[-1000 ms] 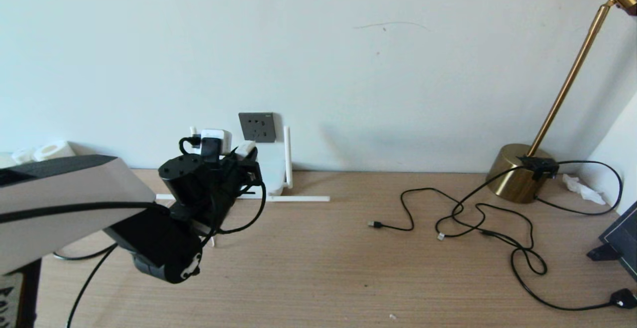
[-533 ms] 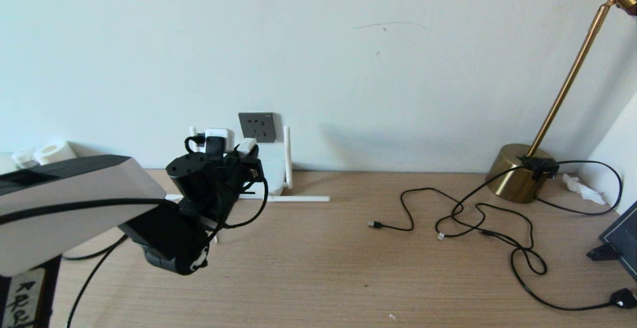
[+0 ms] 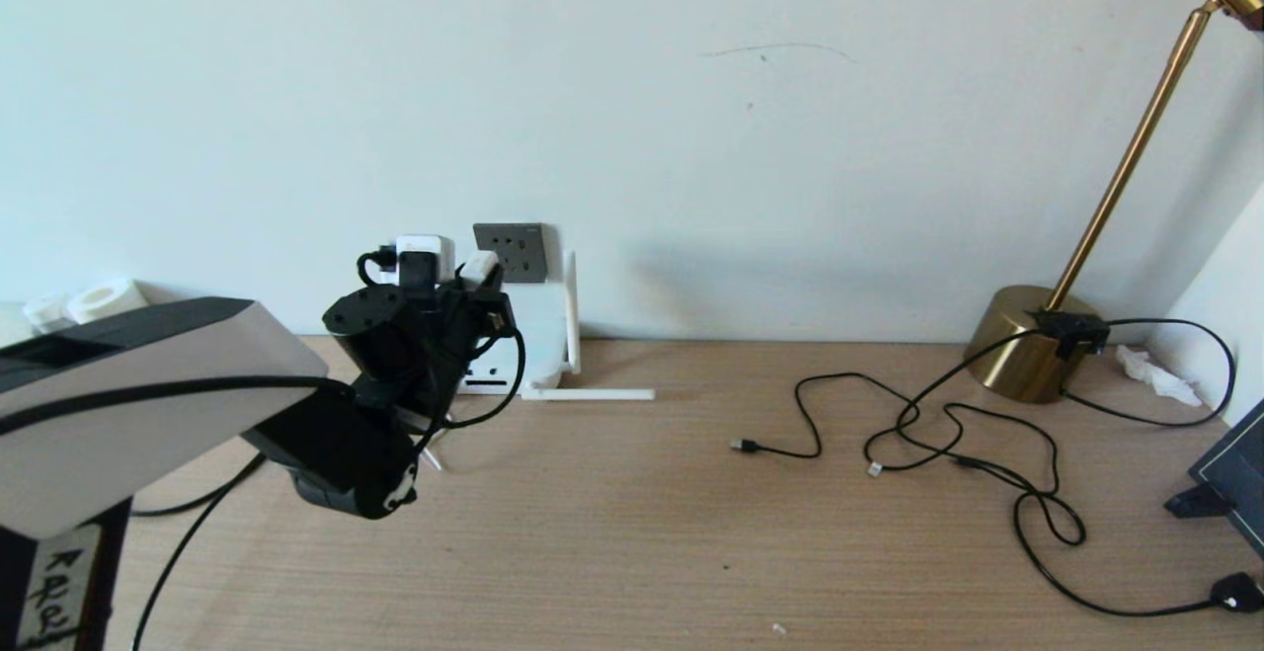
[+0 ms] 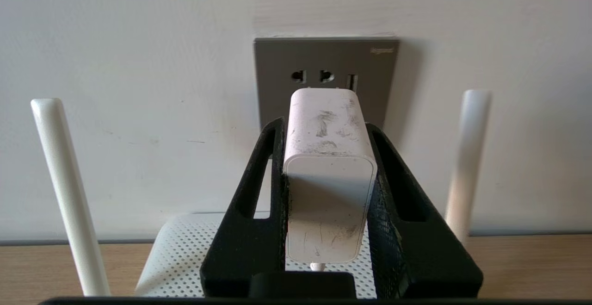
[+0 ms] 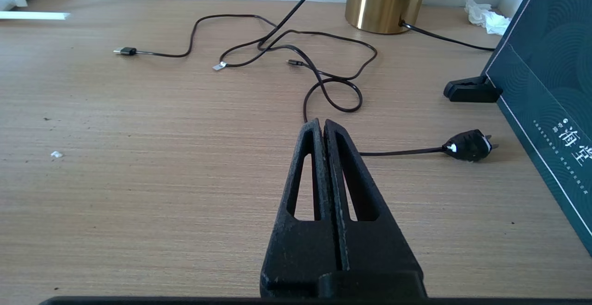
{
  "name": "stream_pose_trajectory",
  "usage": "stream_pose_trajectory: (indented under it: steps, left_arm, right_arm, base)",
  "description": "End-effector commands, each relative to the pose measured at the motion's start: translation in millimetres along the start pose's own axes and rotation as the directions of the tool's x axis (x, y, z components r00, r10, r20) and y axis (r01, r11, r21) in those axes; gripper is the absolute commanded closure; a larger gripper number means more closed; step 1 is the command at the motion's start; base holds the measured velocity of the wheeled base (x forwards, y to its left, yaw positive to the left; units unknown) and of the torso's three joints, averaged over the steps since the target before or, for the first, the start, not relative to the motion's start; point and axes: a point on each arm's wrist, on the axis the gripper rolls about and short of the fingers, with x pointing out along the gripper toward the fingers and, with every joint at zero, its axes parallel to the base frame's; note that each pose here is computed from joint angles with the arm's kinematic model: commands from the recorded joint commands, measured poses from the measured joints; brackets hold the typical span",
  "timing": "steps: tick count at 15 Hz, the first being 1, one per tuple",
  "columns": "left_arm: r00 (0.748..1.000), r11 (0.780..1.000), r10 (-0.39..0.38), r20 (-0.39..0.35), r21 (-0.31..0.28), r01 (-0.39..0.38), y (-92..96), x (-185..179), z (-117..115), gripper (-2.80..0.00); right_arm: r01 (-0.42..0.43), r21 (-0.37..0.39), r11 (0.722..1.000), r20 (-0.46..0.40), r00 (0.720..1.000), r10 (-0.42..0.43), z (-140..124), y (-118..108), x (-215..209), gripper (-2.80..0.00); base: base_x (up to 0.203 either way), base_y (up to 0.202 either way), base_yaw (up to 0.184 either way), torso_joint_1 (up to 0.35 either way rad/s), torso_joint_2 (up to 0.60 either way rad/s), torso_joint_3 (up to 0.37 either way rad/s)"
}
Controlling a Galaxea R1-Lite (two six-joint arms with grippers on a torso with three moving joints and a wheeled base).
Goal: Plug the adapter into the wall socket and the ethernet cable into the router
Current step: Align plug and socket
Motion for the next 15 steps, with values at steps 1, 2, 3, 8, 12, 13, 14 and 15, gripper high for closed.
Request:
stream_pose_trajectory:
  steps: [1, 2, 3, 8, 12, 13, 14, 15]
  left_arm:
    - [1.0, 1.0, 0.005, 0.0, 0.003, -0.005, 1.3, 2, -4, 0.0]
    - [1.0, 1.0, 0.001, -0.005, 0.002, -0.001, 1.0, 1, -7, 0.0]
    - [1.0, 1.0, -0.001, -0.004, 0.001, 0.001, 0.9, 2, -7, 0.0]
    - [0.997, 0.997, -0.074, 0.013, -0.012, 0.074, -1.3, 6, -9, 0.0]
    - [0.998, 0.998, -0.064, 0.01, -0.007, 0.064, 4.9, 10, -15, 0.0]
    - [0.997, 0.997, -0.073, 0.004, -0.005, 0.073, 6.7, 10, -19, 0.0]
    - [0.997, 0.997, -0.076, 0.002, -0.003, 0.076, 8.5, 10, -20, 0.0]
    - [0.998, 0.998, -0.068, 0.003, -0.001, 0.068, 12.7, 11, -21, 0.0]
  right_arm:
    - [0.0, 0.0, 1.0, 0.001, 1.0, 0.0, 0, 0, 0, 0.0]
    - [0.0, 0.0, 1.0, 0.001, 1.0, 0.0, 0, 0, 0, 0.0]
    - [0.0, 0.0, 1.0, 0.001, 1.0, 0.0, 0, 0, 0, 0.0]
    - [-0.001, 0.0, 1.0, 0.001, 1.0, 0.001, 0, 0, 0, 0.0]
    - [0.0, 0.0, 1.0, 0.001, 1.0, 0.0, 0, 0, 0, 0.0]
    - [0.0, 0.0, 1.0, 0.001, 1.0, 0.0, 0, 0, 0, 0.0]
    - [0.0, 0.0, 1.0, 0.001, 1.0, 0.0, 0, 0, 0, 0.0]
    - [0.0, 0.0, 1.0, 0.001, 1.0, 0.0, 0, 0, 0, 0.0]
  base:
    - [0.0, 0.0, 0.0, 0.0, 0.0, 0.0]
    - [0.0, 0.0, 0.0, 0.0, 0.0, 0.0]
    - [0.0, 0.0, 0.0, 0.0, 0.0, 0.0]
    - [0.0, 0.0, 0.0, 0.0, 0.0, 0.0]
    - [0.0, 0.0, 0.0, 0.0, 0.0, 0.0]
    - [0.0, 0.0, 0.0, 0.0, 0.0, 0.0]
    - [0.0, 0.0, 0.0, 0.0, 0.0, 0.0]
    - [0.0, 0.0, 0.0, 0.0, 0.0, 0.0]
